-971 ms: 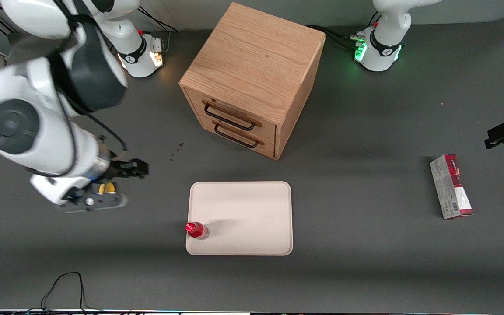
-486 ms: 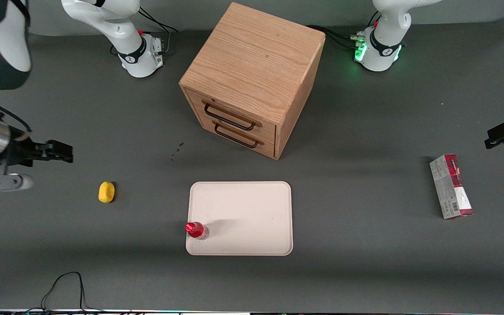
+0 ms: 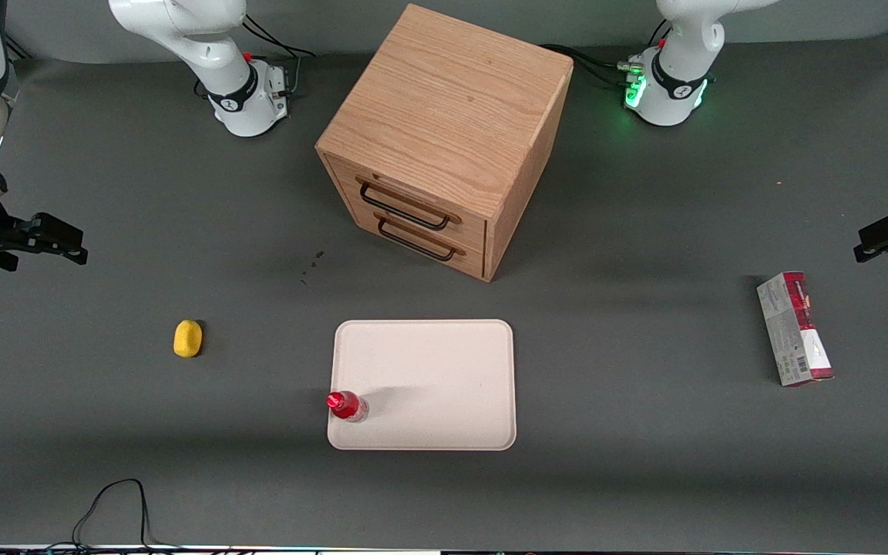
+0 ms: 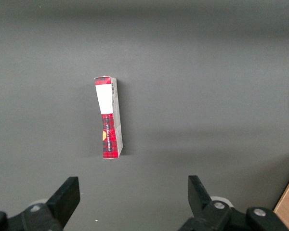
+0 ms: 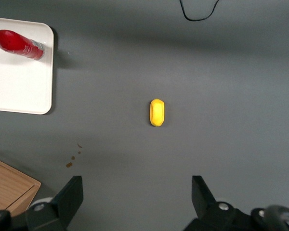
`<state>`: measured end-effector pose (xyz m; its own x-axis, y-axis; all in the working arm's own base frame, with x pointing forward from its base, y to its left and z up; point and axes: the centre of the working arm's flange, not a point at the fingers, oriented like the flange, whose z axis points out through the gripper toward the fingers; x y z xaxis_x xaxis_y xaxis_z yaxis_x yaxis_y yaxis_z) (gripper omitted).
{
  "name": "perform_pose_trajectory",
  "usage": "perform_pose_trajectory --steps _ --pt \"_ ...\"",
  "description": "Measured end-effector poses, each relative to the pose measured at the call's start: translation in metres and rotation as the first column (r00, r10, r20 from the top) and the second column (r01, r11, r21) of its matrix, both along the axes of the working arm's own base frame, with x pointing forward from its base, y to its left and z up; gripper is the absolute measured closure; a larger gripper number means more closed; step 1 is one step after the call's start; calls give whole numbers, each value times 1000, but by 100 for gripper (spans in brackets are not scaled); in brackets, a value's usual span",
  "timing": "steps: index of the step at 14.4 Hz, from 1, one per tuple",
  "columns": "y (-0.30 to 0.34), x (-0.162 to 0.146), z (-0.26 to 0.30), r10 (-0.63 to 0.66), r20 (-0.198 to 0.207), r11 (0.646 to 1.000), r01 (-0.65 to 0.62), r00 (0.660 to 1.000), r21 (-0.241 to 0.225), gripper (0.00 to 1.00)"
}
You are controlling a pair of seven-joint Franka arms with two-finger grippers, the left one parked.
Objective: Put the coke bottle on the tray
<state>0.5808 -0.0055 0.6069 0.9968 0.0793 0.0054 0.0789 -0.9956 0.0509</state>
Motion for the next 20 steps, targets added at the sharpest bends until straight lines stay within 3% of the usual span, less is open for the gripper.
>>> perform_pose_trajectory --steps 20 --pt "-34 -18 -6 -33 -50 999 33 998 -1 0"
